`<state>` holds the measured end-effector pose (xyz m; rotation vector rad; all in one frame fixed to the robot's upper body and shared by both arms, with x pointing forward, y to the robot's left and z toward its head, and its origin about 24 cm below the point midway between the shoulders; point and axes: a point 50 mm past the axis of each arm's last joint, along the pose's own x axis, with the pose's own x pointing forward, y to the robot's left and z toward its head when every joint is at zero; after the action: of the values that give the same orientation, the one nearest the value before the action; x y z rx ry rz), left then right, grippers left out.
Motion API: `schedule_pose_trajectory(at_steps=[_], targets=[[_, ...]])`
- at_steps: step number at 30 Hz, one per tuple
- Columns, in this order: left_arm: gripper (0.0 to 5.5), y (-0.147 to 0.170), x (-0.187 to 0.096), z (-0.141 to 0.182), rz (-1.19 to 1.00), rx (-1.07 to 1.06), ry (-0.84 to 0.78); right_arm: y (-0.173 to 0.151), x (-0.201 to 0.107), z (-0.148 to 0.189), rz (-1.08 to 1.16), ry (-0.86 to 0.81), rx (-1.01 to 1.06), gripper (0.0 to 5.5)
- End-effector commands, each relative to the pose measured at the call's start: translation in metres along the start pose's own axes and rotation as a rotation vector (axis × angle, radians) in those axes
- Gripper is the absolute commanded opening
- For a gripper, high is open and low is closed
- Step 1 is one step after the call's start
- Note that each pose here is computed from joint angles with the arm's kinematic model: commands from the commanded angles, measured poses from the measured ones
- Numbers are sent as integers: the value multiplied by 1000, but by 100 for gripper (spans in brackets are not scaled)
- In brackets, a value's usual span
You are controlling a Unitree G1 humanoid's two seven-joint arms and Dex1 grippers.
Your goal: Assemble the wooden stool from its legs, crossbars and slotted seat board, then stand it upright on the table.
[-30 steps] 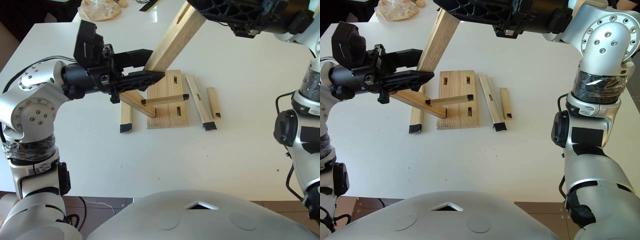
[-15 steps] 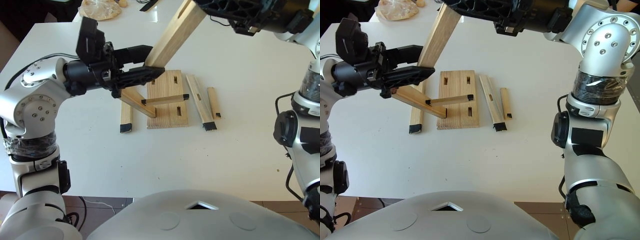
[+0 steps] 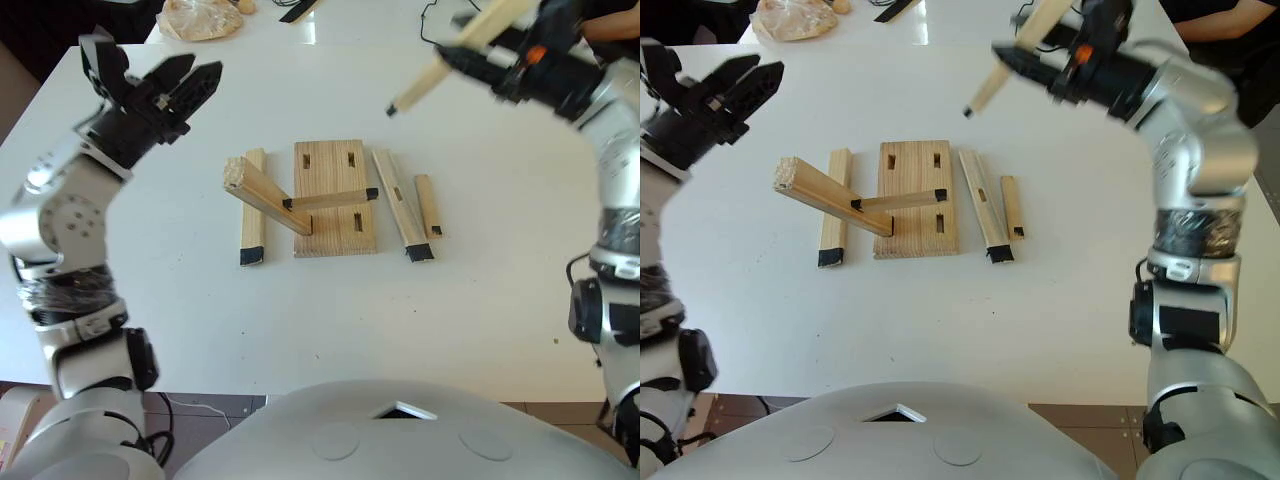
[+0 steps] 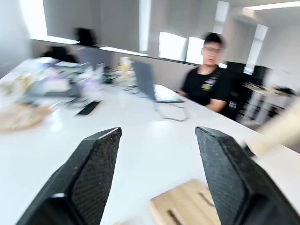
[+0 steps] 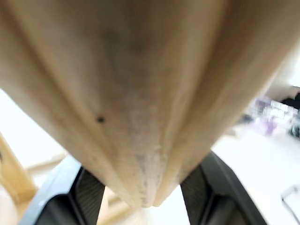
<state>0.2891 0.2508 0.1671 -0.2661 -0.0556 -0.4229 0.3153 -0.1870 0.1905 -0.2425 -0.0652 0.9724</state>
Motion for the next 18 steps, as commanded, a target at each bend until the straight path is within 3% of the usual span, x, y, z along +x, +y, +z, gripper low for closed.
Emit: schedule_pose_trajectory(at_steps=[1,3,9,18], targets=[[292,-23,9,-38,338,-161,-78,22,3,-33,11,82,-33,201],[292,-44,15,-48,418,-199,-102,33,3,-42,38,91,-22,201],[292,-91,34,-51,453,-48,-163,58,6,-39,197,26,32,201],[292,-81,33,-51,537,-95,-221,67,-3,-20,346,-38,19,201]])
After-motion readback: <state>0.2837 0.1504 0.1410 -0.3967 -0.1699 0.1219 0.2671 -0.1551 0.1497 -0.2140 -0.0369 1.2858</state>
